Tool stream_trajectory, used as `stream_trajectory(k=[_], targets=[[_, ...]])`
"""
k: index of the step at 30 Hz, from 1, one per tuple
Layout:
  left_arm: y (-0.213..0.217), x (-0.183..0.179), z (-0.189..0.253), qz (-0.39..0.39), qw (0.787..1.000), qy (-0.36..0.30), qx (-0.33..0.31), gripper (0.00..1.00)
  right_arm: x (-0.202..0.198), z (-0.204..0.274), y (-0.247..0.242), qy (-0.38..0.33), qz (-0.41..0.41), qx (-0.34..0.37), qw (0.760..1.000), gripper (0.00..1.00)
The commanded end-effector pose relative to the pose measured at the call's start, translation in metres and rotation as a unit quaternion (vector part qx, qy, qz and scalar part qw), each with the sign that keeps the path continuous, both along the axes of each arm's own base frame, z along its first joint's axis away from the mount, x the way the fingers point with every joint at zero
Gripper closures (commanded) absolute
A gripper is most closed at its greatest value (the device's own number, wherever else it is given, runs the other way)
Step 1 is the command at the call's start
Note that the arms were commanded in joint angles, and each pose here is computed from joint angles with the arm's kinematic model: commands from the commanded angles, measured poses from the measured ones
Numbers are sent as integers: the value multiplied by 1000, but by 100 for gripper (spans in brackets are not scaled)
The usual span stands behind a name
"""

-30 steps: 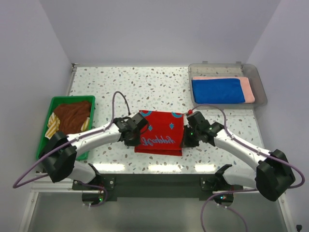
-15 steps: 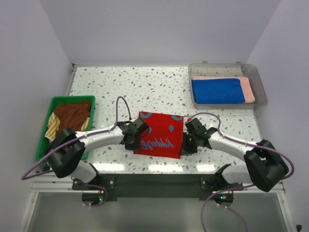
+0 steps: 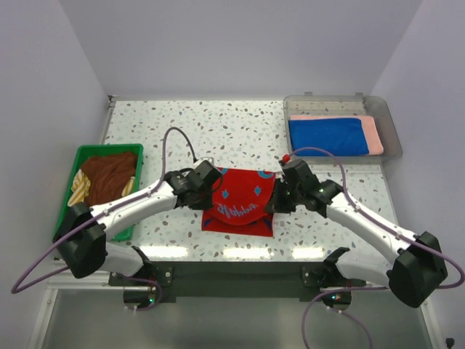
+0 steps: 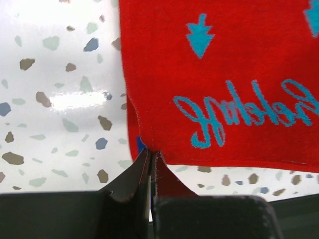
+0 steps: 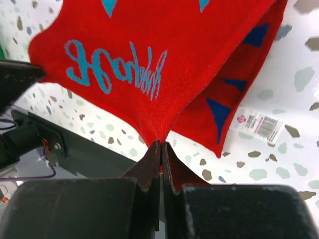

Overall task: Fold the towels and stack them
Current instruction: Fold the towel

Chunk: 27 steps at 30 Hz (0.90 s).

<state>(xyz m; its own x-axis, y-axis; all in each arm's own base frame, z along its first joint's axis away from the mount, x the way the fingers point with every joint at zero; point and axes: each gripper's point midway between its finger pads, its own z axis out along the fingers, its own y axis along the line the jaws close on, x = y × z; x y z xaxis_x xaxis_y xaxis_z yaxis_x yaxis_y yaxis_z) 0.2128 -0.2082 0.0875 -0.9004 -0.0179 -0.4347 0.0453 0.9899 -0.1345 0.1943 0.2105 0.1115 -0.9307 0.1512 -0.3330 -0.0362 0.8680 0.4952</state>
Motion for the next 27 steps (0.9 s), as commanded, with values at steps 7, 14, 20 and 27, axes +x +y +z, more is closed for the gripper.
stream_trajectory(k=[7,14,20,27], targets=[[35,-30,-71,-18,997,60,53,100,-55,-94,-16,117,-4,-18,993,100],[43,-36,-94,-9,995,76,62,100,-59,-115,-23,132,-13,-37,991,100],[44,-43,-105,-6,995,89,48,100,-60,-107,-21,127,-12,-25,991,93],[44,-42,-98,-4,995,83,48,100,-52,-88,-25,100,-2,-42,994,78]])
